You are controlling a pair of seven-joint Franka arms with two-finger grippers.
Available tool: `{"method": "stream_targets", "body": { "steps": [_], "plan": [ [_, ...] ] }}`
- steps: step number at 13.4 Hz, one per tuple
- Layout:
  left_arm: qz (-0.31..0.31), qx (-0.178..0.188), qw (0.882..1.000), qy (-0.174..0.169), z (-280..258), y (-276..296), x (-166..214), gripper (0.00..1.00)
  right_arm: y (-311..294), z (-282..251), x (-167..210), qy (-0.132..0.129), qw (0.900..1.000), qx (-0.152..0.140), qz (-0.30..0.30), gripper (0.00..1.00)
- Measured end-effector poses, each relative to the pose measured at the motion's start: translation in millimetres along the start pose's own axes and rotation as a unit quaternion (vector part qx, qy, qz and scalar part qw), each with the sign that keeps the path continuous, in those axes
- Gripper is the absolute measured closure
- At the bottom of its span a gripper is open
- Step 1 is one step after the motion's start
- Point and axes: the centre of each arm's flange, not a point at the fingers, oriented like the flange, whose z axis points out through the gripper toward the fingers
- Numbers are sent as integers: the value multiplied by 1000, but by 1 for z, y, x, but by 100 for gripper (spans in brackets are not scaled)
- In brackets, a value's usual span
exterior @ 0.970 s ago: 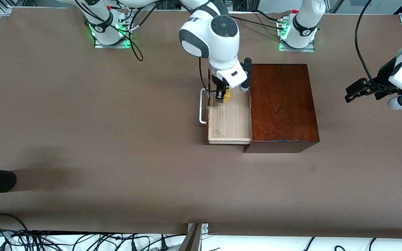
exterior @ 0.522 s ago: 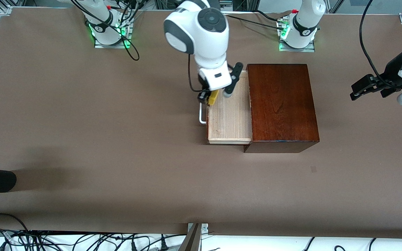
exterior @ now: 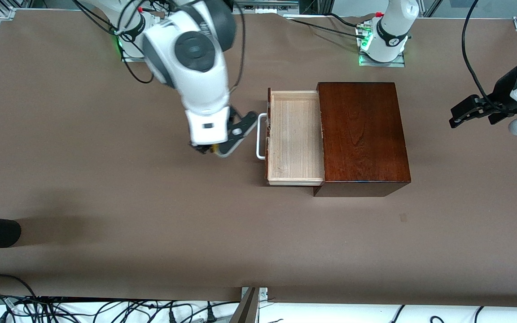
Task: Open drawer, take yellow block, close drawer
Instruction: 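Lift the yellow cube out of the drawer with the right gripper, then carry the cube away from the box and lower it to the table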
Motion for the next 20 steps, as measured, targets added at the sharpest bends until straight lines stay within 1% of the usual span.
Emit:
{"method": "stream_targets", "body": {
  "steps": [3,5,9,13,15,18,20],
  "plan": [
    [-1,0,1000,0,0,-1,0,0,63,-4,-41,-16,998,-6,63,44],
    [-1,0,1000,0,0,-1,0,0,98,2,-68,-25,994,2,103,44],
    [-1,0,1000,-1,0,-1,0,0,162,35,-135,-30,984,-3,176,44],
    [0,0,1000,-1,0,0,0,0,209,78,-218,-34,969,-3,244,44],
    [0,0,1000,-1,0,0,0,0,227,99,-253,-31,962,-5,273,44],
    [0,0,1000,0,-1,0,0,0,243,135,-289,-16,952,-9,307,44],
    [0,0,1000,0,-1,-1,0,0,244,158,-305,-1,942,5,335,44]
  ]
}}
